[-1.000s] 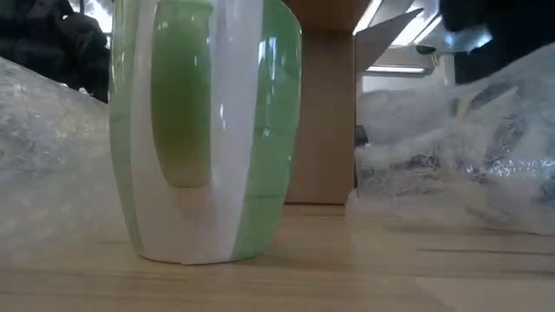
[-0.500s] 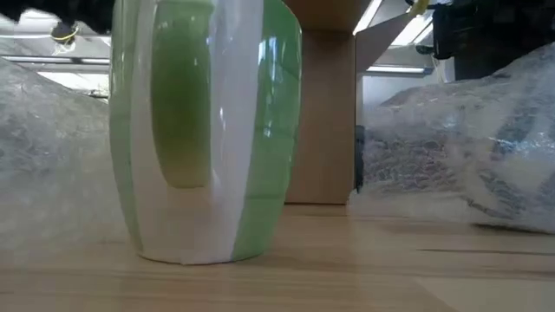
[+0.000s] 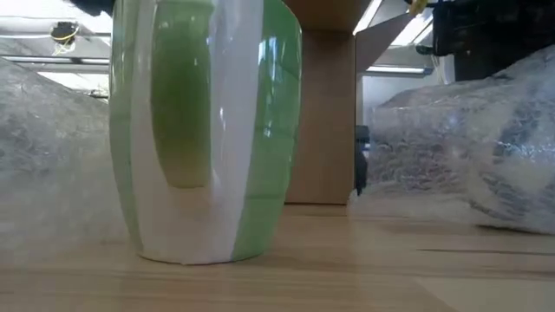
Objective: Wrap mug
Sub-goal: Wrap the blue mug with the right transparent bubble wrap
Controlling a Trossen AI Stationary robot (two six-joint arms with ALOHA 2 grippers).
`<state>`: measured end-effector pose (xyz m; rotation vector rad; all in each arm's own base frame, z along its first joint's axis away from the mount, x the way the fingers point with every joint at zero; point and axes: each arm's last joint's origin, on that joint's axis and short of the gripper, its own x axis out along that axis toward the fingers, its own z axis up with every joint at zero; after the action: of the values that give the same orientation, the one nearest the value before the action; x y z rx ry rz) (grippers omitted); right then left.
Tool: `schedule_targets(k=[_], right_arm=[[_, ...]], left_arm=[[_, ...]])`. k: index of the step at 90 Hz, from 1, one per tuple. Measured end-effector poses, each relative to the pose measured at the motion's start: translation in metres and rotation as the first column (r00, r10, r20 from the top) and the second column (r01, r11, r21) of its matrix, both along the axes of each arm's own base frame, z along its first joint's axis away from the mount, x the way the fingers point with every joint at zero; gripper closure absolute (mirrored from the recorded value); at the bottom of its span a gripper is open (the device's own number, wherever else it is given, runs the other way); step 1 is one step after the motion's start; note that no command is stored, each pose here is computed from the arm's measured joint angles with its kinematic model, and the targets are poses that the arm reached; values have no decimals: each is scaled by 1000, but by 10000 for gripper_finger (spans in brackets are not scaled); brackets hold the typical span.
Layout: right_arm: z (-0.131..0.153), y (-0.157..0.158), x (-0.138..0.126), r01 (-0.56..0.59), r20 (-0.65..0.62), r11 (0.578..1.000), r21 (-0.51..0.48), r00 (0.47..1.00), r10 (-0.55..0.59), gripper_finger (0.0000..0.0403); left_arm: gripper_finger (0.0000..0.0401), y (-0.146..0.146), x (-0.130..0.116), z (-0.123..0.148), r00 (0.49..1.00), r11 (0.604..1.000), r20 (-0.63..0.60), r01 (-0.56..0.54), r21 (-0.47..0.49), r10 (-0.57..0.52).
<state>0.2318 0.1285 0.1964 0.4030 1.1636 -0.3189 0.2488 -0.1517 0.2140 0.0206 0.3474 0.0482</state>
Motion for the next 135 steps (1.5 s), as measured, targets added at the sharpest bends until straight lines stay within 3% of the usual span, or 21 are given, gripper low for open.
schedule_targets(k=[19, 39, 53, 74, 86, 104, 135], right_arm=[[0, 1, 0, -4, -6, 1000, 26, 1000, 4, 403], [1, 2, 3, -7, 32, 1000, 24, 999, 6, 403], [1, 3, 4, -24, 41, 1000, 17, 999, 23, 403], [2, 2, 5, -15, 57, 1000, -7, 998, 15, 403], [2, 2, 5, -14, 62, 1000, -4, 998, 14, 403], [3, 4, 8, -14, 96, 1000, 16, 995, 12, 403], [3, 5, 9, -23, 100, 999, 25, 995, 20, 403]], left_arm=[[401, -22, 47, -9, 991, 999, 123, 49, -7, -48], [401, -31, 103, -14, 988, 997, 143, 44, 57, -51], [401, -21, 136, -18, 988, 997, 154, 3, 81, -15], [401, 0, 180, -42, 992, 1000, 128, 17, 3, -17], [401, 11, 194, -47, 992, 999, 124, -1, 40, -4], [401, 26, 202, -43, 990, 1000, 137, 19, 18, -22], [401, 29, 210, -63, 990, 992, 141, 22, -124, -4]])
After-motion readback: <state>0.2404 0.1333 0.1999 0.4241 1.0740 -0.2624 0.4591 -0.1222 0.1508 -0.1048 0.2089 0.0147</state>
